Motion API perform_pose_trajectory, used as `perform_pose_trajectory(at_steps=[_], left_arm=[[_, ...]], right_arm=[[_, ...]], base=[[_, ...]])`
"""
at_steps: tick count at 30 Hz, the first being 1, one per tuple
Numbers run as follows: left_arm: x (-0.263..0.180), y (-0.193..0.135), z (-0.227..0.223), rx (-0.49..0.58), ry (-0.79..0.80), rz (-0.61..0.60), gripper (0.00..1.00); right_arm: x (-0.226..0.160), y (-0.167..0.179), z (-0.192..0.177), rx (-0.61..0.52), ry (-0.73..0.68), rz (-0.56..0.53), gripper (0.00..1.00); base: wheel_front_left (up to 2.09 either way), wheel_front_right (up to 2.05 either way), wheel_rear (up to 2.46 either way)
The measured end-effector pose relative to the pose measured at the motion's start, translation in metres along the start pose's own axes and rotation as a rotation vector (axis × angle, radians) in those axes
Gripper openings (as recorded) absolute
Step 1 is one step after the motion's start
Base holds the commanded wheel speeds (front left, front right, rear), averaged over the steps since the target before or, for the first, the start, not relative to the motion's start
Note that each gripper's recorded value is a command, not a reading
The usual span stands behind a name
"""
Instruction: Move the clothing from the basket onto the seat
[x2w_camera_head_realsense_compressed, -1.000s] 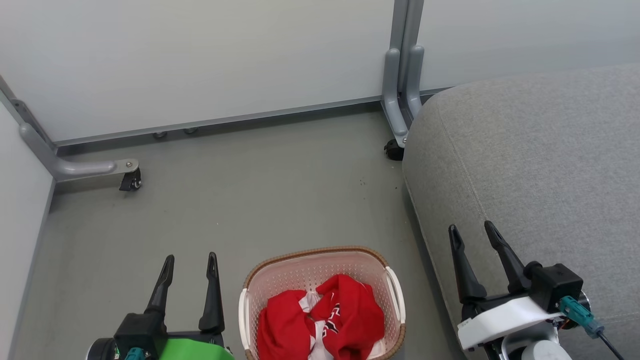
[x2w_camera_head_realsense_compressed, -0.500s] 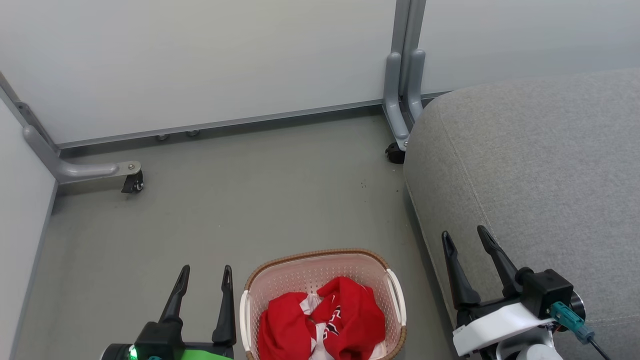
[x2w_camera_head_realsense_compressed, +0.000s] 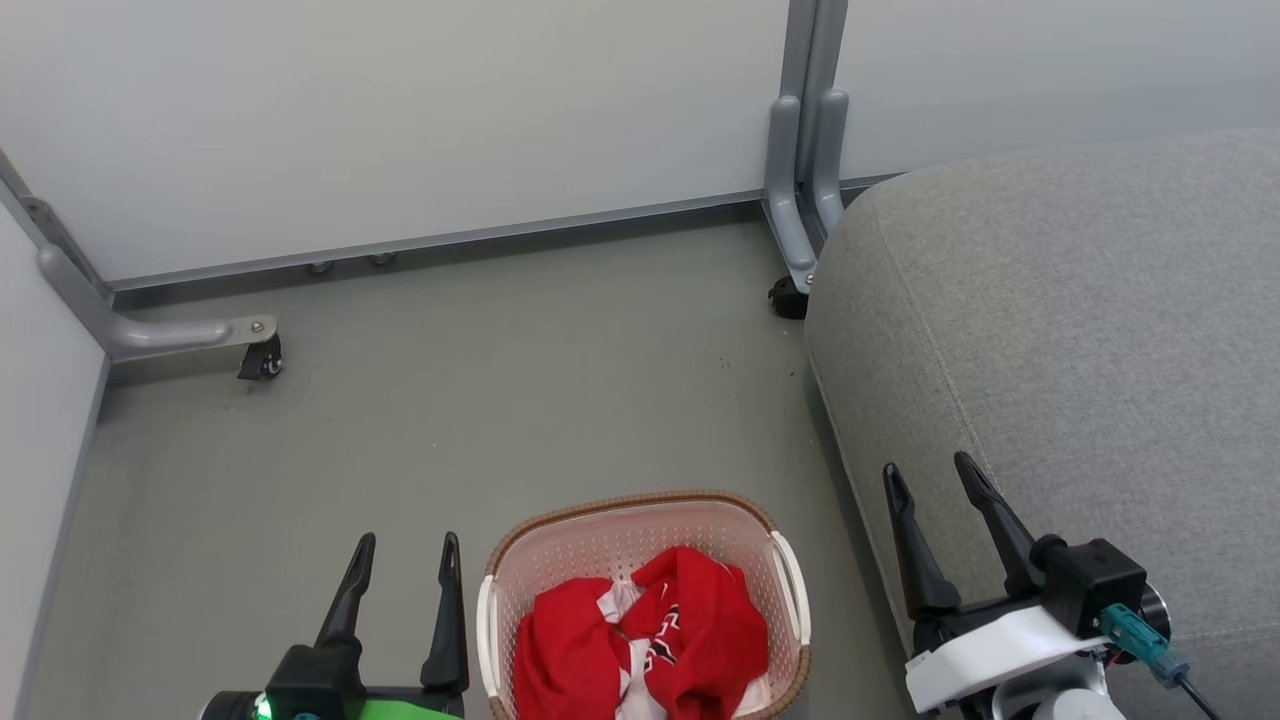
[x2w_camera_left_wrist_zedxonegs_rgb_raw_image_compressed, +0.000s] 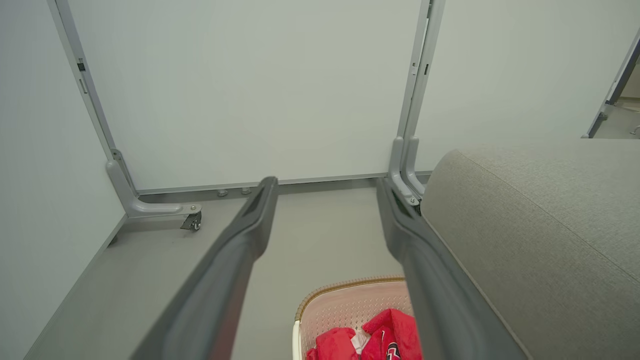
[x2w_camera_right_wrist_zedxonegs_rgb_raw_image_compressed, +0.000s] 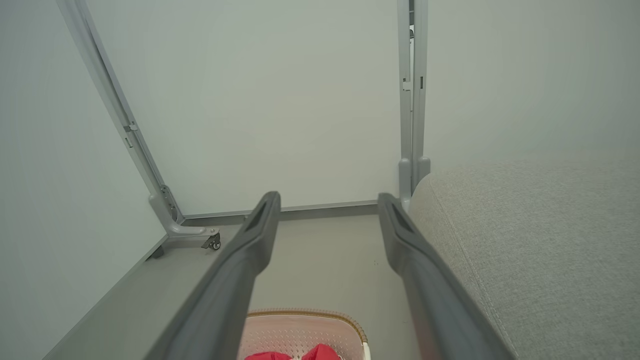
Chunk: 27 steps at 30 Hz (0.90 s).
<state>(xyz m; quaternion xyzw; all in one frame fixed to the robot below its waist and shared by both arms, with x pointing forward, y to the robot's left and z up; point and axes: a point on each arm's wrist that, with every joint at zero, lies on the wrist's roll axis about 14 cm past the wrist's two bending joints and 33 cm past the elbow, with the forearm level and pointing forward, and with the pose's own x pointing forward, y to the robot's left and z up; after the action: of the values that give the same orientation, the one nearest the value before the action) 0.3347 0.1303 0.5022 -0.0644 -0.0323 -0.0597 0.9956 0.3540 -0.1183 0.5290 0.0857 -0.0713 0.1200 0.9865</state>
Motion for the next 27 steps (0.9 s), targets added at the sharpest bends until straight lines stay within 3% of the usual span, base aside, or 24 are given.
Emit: perform_pose_trajectory(at_steps=[9, 19, 27], left_arm=[[0.004, -0.009, -0.037, 0.008, 0.12, -0.034, 1.0], [0.04, -0.03, -0.108, 0.128, 0.322, -0.181, 1.0], [0.06, -0.031, -0.197, 0.414, 0.547, -0.446, 1.0]], right_arm=[[-0.001, -0.017, -0.01, 0.002, 0.031, -0.052, 1.0], [0.024, -0.045, -0.018, 0.003, 0.038, -0.113, 1.0], [0.04, -0.061, -0.056, 0.049, 0.123, -0.148, 1.0]], base=[[0.0, 0.0, 0.0], [0.0, 0.0, 0.0], [0.0, 0.0, 0.0]])
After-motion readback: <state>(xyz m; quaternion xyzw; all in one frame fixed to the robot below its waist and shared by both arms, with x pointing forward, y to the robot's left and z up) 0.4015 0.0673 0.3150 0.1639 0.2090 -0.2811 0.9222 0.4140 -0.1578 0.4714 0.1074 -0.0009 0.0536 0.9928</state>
